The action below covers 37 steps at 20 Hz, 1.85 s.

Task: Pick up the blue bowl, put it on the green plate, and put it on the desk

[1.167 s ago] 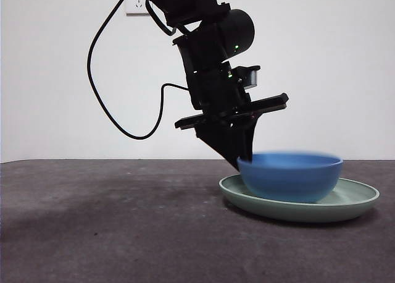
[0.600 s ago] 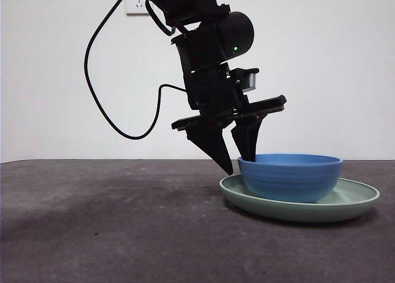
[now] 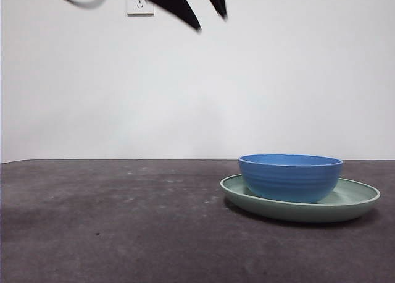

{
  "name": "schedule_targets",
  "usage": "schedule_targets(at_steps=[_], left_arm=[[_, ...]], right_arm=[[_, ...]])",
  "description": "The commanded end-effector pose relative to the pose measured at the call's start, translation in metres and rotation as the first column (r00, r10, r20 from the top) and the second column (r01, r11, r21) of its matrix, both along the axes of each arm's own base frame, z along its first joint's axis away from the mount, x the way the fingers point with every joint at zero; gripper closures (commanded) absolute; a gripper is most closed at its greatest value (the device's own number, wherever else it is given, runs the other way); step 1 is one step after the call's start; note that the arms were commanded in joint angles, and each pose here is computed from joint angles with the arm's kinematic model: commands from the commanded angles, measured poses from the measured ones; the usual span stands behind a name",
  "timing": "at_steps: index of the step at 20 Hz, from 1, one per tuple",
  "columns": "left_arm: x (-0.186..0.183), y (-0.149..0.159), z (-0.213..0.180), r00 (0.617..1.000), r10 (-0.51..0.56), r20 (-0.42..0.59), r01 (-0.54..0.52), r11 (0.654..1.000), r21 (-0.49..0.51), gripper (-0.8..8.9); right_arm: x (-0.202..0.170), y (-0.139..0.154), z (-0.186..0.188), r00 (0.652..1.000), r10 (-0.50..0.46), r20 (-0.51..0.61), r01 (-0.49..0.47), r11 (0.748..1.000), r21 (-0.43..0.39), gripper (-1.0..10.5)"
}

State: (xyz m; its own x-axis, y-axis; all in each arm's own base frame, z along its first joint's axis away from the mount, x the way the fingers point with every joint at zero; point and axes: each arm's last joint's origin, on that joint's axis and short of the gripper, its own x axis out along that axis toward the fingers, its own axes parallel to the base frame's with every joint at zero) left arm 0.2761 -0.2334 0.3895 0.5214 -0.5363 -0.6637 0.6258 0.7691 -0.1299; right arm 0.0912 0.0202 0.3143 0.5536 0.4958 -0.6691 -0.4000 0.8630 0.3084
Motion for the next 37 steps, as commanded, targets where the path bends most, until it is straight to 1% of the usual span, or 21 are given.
schedule_targets(at_steps=[1,3,5,7,12,14,15,17,20,25,26,27,29,31,34,37], left_arm=[[-0.015,0.019,0.027,0.998,-0.015,0.064,0.017,1.000,-0.024,5.61],[-0.030,0.039,0.035,0.997,-0.011,0.080,0.015,0.998,-0.053,5.61],[-0.046,0.058,0.029,0.997,0.003,0.072,0.001,0.999,-0.049,5.61],[-0.063,0.074,0.014,0.998,-0.003,0.061,0.006,0.999,-0.045,5.61],[-0.107,0.105,-0.039,0.995,-0.098,0.024,0.100,0.988,-0.117,5.63],[-0.120,0.111,-0.064,0.986,-0.167,-0.004,0.164,0.973,-0.162,5.64],[-0.126,0.114,-0.075,0.977,-0.214,-0.023,0.206,0.959,-0.193,5.64],[-0.134,0.117,-0.092,0.961,-0.271,-0.054,0.253,0.940,-0.229,5.64],[-0.137,0.118,-0.102,0.957,-0.276,-0.089,0.252,0.942,-0.221,5.64],[-0.136,0.117,-0.101,0.959,-0.277,-0.065,0.256,0.939,-0.230,5.64],[-0.136,0.117,-0.101,0.959,-0.275,-0.068,0.253,0.939,-0.231,5.64],[-0.136,0.118,-0.101,0.960,-0.271,-0.073,0.248,0.940,-0.235,5.64],[-0.136,0.117,-0.101,0.960,-0.270,-0.074,0.247,0.940,-0.236,5.64],[-0.136,0.117,-0.101,0.960,-0.272,-0.072,0.248,0.940,-0.235,5.64],[-0.136,0.117,-0.101,0.960,-0.272,-0.072,0.249,0.940,-0.235,5.64],[-0.136,0.117,-0.101,0.960,-0.273,-0.070,0.250,0.940,-0.234,5.64]], right_arm=[[0.001,0.000,0.004,1.000,-0.004,0.017,0.004,1.000,0.005,5.7],[0.001,0.000,0.004,1.000,-0.005,0.016,0.005,1.000,0.005,5.7],[0.001,0.000,0.004,1.000,-0.005,0.016,0.005,1.000,0.005,5.7],[0.001,0.000,0.004,1.000,-0.004,0.017,0.004,1.000,0.005,5.7],[0.001,0.000,0.004,1.000,-0.006,0.015,0.006,1.000,0.007,5.7],[0.001,0.000,0.004,1.000,-0.006,0.014,0.006,1.000,0.007,5.7],[0.001,0.000,0.004,1.000,-0.006,0.014,0.006,1.000,0.007,5.7],[0.001,0.000,0.004,1.000,-0.007,0.014,0.007,1.000,0.007,5.7],[0.001,0.000,0.004,1.000,-0.007,0.013,0.007,1.000,0.007,5.7],[0.001,0.000,0.004,1.000,-0.020,0.004,0.020,1.000,0.017,5.7],[0.001,0.000,0.004,0.999,-0.051,-0.009,0.051,0.999,0.019,5.7],[0.002,-0.002,0.003,0.993,-0.112,-0.026,0.112,0.994,0.010,5.7],[0.010,-0.005,0.001,0.967,-0.250,-0.045,0.247,0.968,-0.051,5.8],[0.026,-0.005,-0.001,0.954,-0.298,-0.041,0.294,0.952,-0.081,5.8],[0.064,-0.004,-0.010,0.948,-0.310,-0.071,0.304,0.949,-0.084,5.8],[0.106,-0.003,-0.030,0.950,-0.280,-0.141,0.273,0.960,-0.066,5.8]])
